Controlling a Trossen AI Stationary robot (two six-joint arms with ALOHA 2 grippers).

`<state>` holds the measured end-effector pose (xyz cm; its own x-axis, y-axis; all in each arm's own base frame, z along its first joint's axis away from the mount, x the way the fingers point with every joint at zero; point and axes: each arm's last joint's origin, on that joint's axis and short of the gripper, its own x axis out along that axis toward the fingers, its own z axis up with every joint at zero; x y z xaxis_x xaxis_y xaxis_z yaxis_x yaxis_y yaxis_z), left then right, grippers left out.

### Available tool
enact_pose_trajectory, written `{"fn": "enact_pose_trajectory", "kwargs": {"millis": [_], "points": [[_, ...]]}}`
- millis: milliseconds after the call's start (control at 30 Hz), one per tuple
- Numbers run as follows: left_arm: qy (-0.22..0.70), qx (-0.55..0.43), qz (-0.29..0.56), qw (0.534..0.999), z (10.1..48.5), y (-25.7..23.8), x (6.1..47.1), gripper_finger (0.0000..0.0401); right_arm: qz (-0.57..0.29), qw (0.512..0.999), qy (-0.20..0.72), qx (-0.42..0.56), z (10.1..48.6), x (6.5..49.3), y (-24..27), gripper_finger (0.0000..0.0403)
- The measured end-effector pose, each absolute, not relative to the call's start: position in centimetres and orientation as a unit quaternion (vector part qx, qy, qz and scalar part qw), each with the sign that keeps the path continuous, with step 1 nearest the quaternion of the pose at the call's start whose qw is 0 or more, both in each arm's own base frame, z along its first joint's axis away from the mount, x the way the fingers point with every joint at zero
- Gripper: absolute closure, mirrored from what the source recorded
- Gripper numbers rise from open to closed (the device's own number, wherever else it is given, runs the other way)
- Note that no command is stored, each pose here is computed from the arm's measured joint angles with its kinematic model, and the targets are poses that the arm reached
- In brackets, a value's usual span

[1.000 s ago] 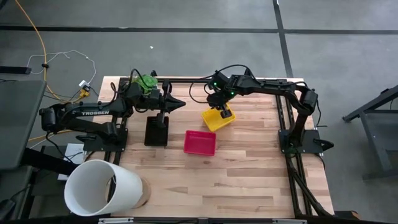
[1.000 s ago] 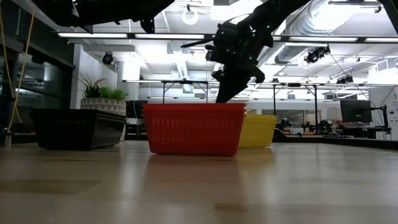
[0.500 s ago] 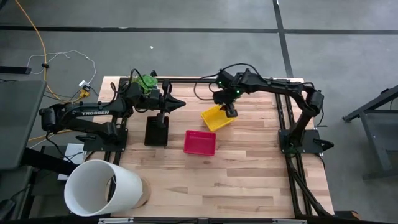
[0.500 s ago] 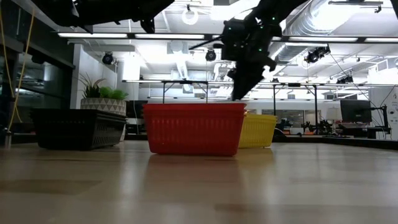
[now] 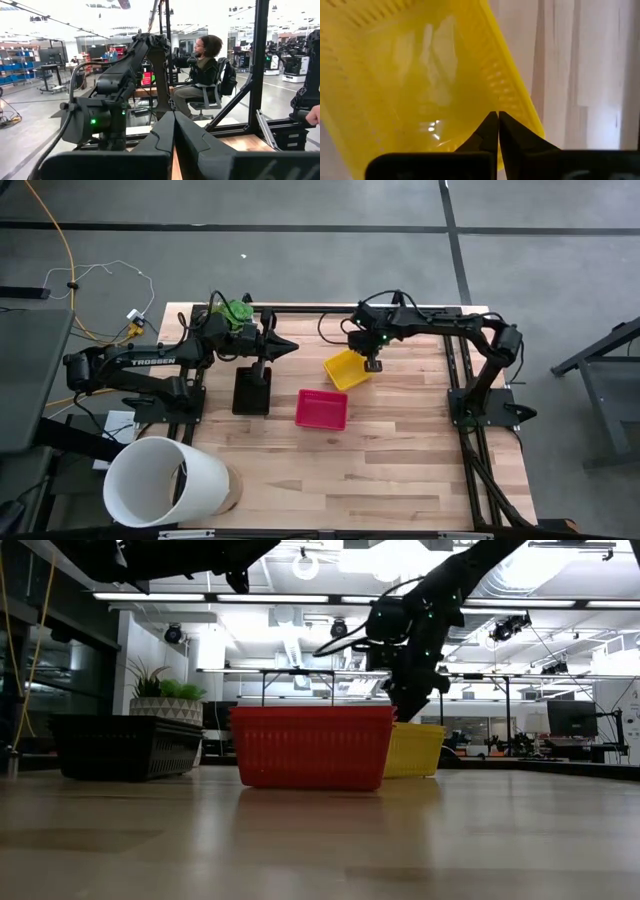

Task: Stack baskets by color
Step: Stack the right yellow bin on top of the left yellow bins, then return to Home Position

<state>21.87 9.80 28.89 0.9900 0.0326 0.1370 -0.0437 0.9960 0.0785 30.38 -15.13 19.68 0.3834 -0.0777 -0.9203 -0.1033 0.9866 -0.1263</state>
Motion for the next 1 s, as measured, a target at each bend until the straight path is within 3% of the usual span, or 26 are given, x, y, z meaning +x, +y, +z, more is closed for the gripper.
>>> {"fn": "enact_pose_trajectory", "kwargs": {"millis": [233, 500, 1000], "points": [[-0.068, 0.04, 0.019, 0.997, 28.9, 9.8, 21.9, 0.0401, -0.05, 0.781, 0.614, -0.1, 19.4, 29.5, -15.3, 0.0402], [-0.068, 0.039, 0.019, 0.997, 28.9, 9.8, 21.9, 0.0401, -0.057, 0.765, 0.638, -0.068, 19.5, 28.7, -15.0, 0.0403], [-0.039, 0.02, 0.017, 0.999, 28.2, 10.0, 21.8, 0.0401, -0.093, 0.887, 0.447, -0.073, 29.2, 25.7, -10.2, 0.0403]]}}
